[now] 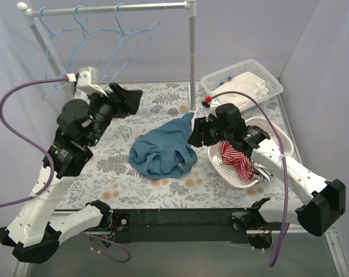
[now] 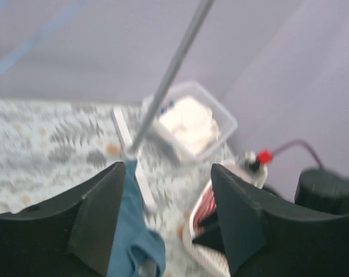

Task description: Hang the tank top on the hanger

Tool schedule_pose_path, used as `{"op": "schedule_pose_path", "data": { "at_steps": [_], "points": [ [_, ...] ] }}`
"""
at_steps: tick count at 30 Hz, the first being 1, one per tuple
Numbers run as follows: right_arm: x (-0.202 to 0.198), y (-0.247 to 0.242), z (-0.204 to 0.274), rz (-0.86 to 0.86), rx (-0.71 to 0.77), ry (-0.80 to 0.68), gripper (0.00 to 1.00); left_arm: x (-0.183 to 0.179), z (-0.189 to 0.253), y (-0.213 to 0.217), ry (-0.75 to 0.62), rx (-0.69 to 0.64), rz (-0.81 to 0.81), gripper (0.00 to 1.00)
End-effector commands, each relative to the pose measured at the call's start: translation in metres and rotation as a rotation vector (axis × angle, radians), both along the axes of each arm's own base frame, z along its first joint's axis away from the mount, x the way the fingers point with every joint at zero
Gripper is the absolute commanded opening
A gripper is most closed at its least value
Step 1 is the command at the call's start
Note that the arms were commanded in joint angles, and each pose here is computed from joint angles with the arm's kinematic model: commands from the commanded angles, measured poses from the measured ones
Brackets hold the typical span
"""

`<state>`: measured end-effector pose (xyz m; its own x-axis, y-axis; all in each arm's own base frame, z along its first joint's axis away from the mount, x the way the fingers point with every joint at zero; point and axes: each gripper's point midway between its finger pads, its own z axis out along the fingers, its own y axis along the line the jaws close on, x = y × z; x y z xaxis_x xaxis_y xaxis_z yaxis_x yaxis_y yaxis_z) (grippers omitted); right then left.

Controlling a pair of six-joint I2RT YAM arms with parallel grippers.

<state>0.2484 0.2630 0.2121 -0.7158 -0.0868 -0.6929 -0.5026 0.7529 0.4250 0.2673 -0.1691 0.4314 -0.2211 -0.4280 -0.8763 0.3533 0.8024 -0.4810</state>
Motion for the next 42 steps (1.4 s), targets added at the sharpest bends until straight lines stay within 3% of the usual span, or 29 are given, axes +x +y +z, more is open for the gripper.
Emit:
{"op": "schedule_pose_path", "data": {
  "at_steps": [1,3,6,8,15,22,29,42],
  "points": [
    [-0.01,0.004,0.017,0.038,0.077,-0.022,0.63,0.05,0.062,0.026,-0.177,0.102,0.245,0.66],
    [-0.019,0.005,0.025,0.062,0.115,-0.027,0.63,0.065,0.091,0.032,-0.243,0.163,0.301,0.69],
    [-0.029,-0.001,0.021,0.071,0.122,-0.031,0.63,0.107,0.098,0.04,-0.209,0.206,0.295,0.72],
    [-0.036,-0.003,0.017,0.085,0.123,-0.02,0.63,0.136,0.091,0.056,-0.18,0.203,0.253,0.72],
    [-0.057,-0.016,0.02,0.107,0.139,-0.042,0.62,0.17,0.074,0.076,-0.169,0.214,0.108,0.74],
    [-0.055,-0.023,0.03,0.105,0.118,-0.097,0.63,0.201,0.038,0.084,-0.093,0.303,0.045,0.64],
    [-0.05,-0.029,0.031,0.095,0.081,-0.136,0.63,0.208,0.008,0.074,-0.07,0.36,-0.044,0.56],
    [-0.04,-0.037,0.037,0.049,0.045,-0.194,0.63,0.201,-0.003,0.075,-0.079,0.361,-0.037,0.22]
  ]
}}
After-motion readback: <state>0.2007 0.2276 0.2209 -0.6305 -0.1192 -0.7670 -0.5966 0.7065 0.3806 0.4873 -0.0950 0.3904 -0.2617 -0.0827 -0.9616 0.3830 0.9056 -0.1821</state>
